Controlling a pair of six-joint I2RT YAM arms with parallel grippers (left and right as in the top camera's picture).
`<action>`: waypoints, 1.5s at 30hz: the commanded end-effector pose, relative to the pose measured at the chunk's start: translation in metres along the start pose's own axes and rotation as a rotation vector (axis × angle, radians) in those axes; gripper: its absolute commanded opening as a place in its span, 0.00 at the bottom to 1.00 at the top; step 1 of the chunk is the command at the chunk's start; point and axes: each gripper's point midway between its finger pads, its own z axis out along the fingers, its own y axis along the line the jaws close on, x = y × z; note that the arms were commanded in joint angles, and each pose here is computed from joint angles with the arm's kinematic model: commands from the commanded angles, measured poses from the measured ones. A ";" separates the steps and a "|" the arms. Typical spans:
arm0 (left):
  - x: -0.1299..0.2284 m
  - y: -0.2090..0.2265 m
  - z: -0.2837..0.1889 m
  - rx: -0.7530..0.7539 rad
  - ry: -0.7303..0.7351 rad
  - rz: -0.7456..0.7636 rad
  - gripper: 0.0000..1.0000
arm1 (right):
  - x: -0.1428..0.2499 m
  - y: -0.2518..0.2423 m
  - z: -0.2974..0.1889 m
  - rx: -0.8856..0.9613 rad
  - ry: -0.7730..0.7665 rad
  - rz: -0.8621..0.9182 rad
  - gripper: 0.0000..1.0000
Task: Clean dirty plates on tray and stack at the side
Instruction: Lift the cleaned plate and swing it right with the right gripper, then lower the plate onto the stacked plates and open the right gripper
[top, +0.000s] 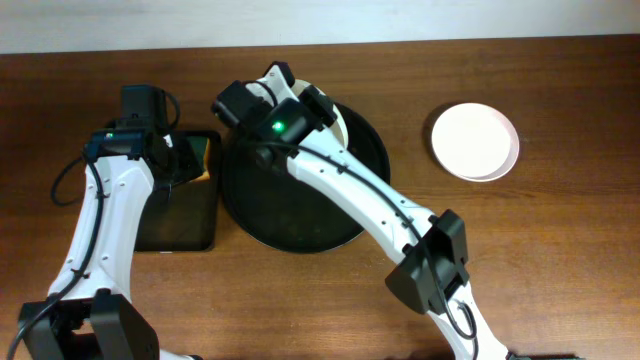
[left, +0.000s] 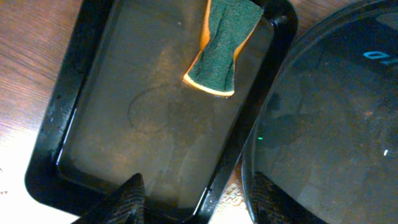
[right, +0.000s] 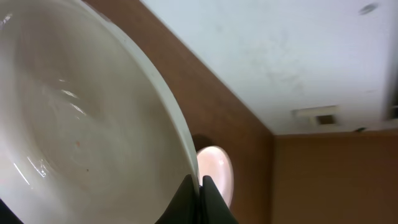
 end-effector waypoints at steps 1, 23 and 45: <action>0.001 0.000 -0.006 0.013 -0.009 0.003 0.79 | 0.015 -0.030 0.040 -0.147 0.096 0.152 0.04; 0.001 0.000 -0.006 0.013 -0.009 0.003 0.99 | 0.310 -0.115 0.239 -0.816 0.767 1.013 0.25; 0.001 0.000 -0.006 0.013 -0.009 0.003 0.99 | 0.229 -0.047 0.221 -0.935 0.576 0.643 0.52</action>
